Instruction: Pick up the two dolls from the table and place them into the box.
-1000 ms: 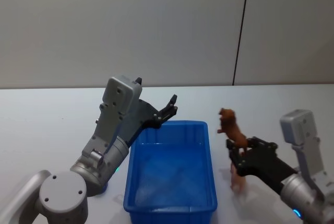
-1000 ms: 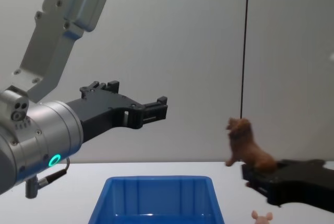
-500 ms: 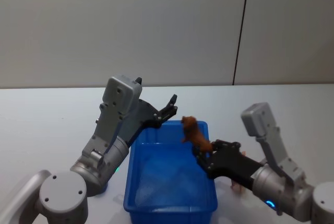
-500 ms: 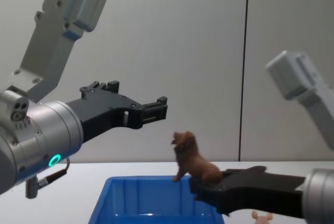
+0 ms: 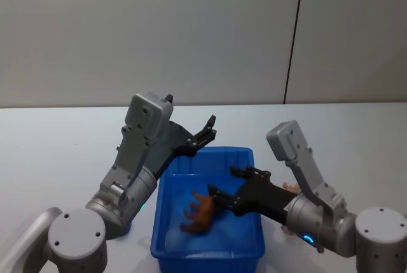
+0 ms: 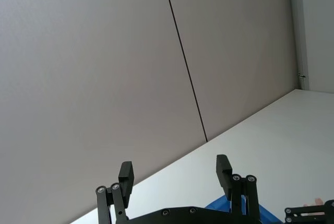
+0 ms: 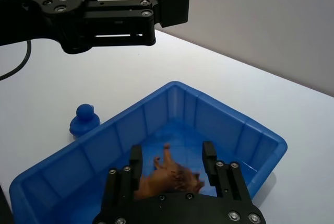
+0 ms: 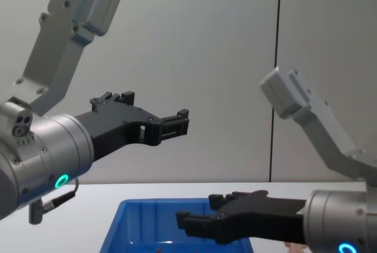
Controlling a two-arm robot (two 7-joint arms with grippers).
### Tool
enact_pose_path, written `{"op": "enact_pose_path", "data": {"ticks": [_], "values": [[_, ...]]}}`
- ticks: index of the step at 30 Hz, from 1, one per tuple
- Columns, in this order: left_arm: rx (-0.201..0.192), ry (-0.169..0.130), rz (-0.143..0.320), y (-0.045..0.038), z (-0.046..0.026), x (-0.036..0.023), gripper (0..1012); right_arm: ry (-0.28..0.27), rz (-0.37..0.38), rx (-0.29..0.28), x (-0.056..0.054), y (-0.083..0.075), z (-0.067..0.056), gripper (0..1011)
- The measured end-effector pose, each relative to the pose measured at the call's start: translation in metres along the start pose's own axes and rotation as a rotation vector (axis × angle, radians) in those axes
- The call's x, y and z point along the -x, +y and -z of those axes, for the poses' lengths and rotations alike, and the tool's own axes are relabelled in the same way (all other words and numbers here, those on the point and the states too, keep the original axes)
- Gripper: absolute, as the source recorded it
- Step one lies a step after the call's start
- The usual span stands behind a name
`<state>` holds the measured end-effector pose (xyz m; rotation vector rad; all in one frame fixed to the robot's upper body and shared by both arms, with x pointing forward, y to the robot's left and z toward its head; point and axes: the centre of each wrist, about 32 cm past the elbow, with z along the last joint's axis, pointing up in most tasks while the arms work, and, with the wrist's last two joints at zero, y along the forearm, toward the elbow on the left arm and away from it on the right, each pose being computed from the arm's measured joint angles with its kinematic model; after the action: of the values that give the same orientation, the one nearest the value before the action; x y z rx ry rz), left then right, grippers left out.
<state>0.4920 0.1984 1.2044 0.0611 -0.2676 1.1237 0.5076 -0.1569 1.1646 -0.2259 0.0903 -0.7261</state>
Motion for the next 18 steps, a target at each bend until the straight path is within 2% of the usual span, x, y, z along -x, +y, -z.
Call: {"op": "enact_pose_path", "data": {"ticks": [2,9,13,18], "values": [[0.000,0.000,0.000,0.0000,0.0000,0.0000,1001,-0.003,0.007,-0.002,0.000,0.002,0.000,748],[0.000,0.000,0.000,0.0000,0.0000,0.0000,1001,-0.013,0.063,-0.018,0.002,0.001,-0.001,939],[0.000,0.000,0.000,0.0000,0.0000,0.0000,1001,-0.018,0.106,-0.030,0.005,-0.003,-0.001,1001],[0.000,0.000,0.000,0.0000,0.0000,0.0000,1001,-0.019,0.161,-0.042,0.009,-0.010,0.000,1001]]}}
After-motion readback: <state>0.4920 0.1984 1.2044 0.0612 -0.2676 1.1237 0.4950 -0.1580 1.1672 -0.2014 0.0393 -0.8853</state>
